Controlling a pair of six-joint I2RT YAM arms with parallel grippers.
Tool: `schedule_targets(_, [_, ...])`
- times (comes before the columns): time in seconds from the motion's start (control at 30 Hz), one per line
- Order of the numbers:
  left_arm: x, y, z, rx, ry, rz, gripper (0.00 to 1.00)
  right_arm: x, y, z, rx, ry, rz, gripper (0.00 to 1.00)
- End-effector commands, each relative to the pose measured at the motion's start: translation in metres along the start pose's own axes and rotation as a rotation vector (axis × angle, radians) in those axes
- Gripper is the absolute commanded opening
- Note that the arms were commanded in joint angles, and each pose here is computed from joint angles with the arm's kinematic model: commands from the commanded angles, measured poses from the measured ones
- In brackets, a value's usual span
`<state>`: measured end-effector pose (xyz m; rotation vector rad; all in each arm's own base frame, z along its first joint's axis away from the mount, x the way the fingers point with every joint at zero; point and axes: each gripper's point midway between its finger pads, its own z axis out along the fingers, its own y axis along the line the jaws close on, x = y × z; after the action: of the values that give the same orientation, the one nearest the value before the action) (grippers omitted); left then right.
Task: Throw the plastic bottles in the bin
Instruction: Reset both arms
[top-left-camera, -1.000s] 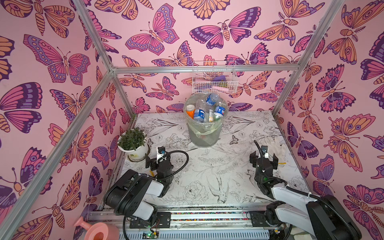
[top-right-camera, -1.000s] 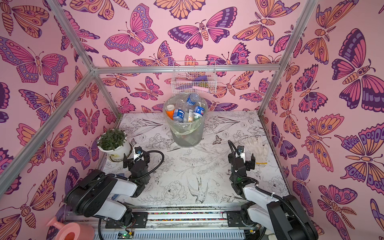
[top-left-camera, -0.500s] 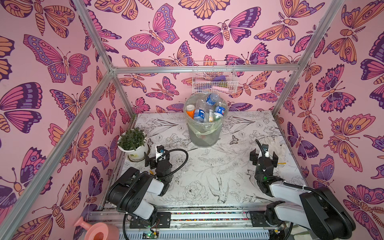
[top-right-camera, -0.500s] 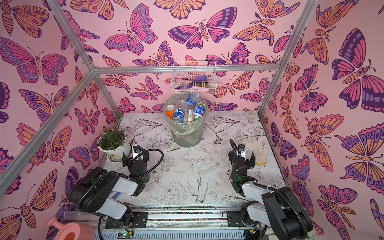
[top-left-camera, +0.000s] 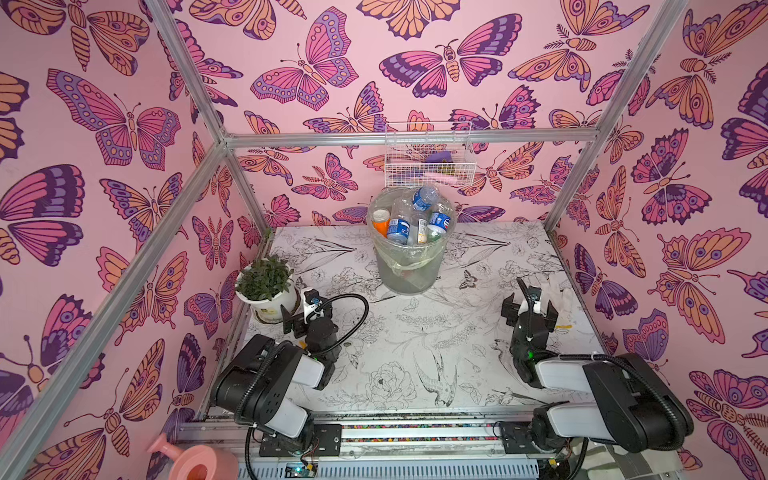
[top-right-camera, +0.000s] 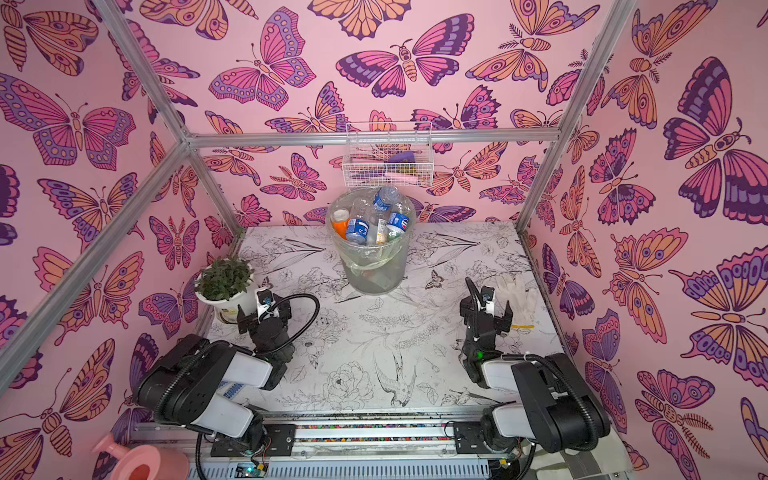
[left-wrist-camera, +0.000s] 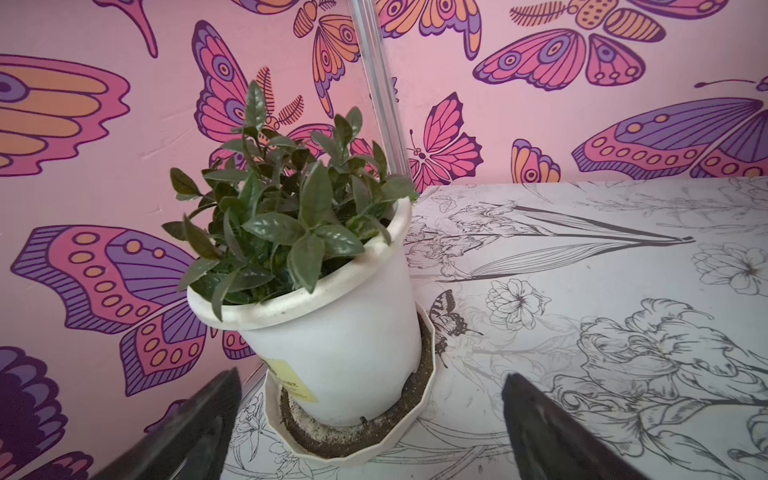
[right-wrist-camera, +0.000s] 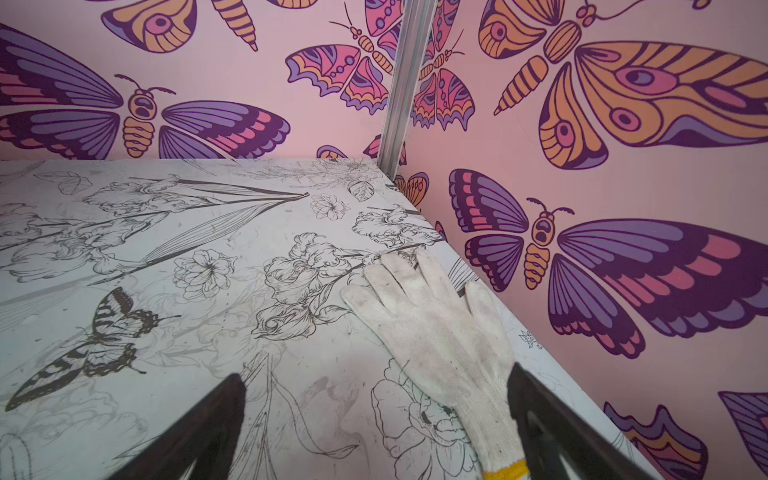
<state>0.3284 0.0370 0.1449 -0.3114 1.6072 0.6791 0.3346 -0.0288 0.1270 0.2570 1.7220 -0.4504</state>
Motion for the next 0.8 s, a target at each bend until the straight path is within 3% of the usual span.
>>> schedule_targets(0.0, [0.001,0.002,0.004,0.000,-0.006,-0.064,0.99,-0.011,0.001,0.005,0.004,-0.042,0.063,0.99])
schedule_targets(0.23, [0.004,0.003,0.004,-0.002,-0.001,-0.073,0.99,-0.008,0.006,0.006,-0.022,-0.048,0.062,0.99])
schedule_targets(0.53, [0.008,-0.001,0.005,0.011,0.007,-0.065,1.00,-0.003,0.028,0.001,-0.161,-0.073,0.010,0.99])
schedule_targets(0.77, [0.006,-0.022,0.003,0.125,-0.010,-0.014,1.00,0.001,0.047,-0.003,-0.286,-0.073,-0.031,0.99])
